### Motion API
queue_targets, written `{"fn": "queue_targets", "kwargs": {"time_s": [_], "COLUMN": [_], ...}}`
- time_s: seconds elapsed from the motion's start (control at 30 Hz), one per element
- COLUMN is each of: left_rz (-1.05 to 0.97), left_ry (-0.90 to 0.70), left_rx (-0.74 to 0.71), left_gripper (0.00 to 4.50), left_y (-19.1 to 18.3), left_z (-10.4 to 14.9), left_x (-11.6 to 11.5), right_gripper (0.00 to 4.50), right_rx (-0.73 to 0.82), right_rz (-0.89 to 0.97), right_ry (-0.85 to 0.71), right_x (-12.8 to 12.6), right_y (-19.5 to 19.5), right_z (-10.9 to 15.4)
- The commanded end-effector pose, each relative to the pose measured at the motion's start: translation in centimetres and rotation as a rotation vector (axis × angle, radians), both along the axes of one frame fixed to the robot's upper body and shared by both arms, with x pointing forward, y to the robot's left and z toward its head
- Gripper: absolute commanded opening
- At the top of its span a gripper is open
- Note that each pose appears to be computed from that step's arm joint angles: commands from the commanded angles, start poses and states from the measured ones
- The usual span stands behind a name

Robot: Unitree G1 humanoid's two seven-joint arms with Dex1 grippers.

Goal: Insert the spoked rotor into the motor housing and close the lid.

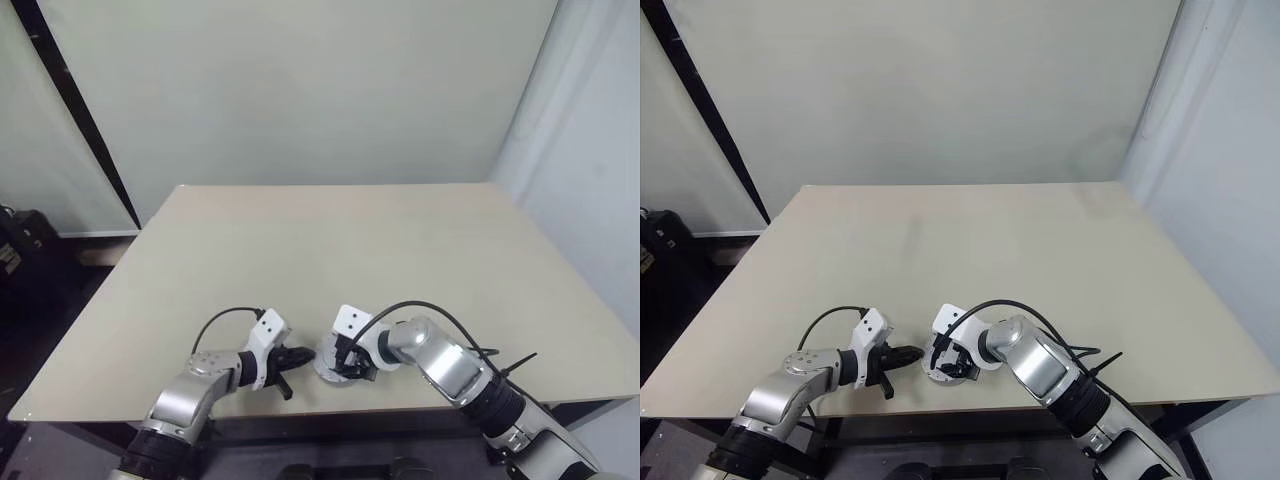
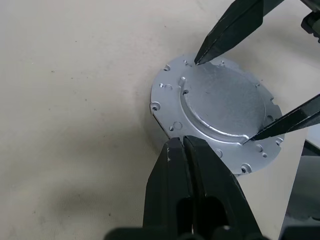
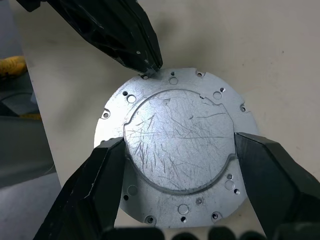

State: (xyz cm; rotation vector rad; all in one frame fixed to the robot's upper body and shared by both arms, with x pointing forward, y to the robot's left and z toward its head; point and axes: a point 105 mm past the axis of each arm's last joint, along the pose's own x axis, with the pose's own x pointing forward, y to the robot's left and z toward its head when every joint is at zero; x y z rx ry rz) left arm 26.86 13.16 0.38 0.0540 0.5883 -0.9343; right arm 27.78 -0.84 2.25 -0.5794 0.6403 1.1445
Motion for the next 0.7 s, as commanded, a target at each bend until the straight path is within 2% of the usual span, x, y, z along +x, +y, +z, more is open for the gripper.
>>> {"fn": "queue_targets", "kwargs": {"time_s": [0.03,0.7], "left_rz": [-0.039,-0.038], "left_ry": [0.036,0.007], "left_rx": [0.029,-0.001], "left_gripper": [0.0,0.0], "left_y": [-0.5,-0.8], "left_z": [-1.0,0.1], "left_x": [-0.7,0.0], "right_gripper": [3.23,3.23], "right_rx": [-0.079,-0.073], "right_rz": [-0.035,-0.1], "right_ry": [0.026,0.035], "right_x": [-0.1,0.2], "right_y": [-1.6,-1.5], "right_z": [-1.8,-2.1]}}
